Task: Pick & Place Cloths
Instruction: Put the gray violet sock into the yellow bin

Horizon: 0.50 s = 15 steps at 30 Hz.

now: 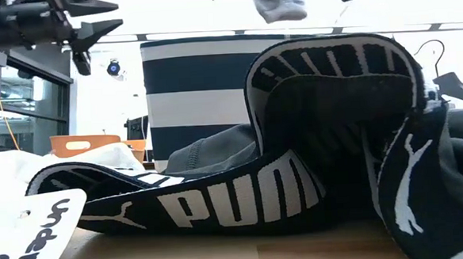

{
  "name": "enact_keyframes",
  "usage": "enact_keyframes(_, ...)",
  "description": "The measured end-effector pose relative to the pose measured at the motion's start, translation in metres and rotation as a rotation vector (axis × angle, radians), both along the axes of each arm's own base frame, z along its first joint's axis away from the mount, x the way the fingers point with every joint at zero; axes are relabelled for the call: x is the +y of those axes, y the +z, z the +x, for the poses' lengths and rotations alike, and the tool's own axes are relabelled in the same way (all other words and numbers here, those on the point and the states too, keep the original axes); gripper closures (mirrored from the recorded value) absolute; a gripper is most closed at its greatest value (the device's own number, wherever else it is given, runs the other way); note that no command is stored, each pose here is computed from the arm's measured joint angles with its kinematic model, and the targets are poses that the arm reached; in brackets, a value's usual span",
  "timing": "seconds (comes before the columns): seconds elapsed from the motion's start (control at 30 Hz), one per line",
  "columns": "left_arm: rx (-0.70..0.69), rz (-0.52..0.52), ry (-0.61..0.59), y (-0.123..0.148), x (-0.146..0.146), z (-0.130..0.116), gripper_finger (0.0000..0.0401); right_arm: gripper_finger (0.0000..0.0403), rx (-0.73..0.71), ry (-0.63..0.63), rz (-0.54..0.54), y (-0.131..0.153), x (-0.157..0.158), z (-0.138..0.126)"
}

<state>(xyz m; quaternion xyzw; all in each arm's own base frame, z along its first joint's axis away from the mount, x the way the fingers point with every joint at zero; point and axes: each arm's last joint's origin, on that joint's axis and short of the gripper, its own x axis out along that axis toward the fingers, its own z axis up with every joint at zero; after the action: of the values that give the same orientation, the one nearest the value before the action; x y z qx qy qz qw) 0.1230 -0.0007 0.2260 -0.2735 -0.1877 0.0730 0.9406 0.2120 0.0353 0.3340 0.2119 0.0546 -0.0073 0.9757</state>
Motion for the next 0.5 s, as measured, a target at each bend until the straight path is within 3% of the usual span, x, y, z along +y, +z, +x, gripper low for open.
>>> enact_keyframes(0.2,0.087,0.065,0.017,0.030,-0.003,0.034,0.0256,0.0398,-0.060,0.031,0.009,0.004,-0.011,0.006)
enact_keyframes(0.5,0.112,0.211,0.069,0.097,-0.008,0.103,0.0118,0.0398,-0.158,0.046,-0.034,0.005,-0.018,0.024)
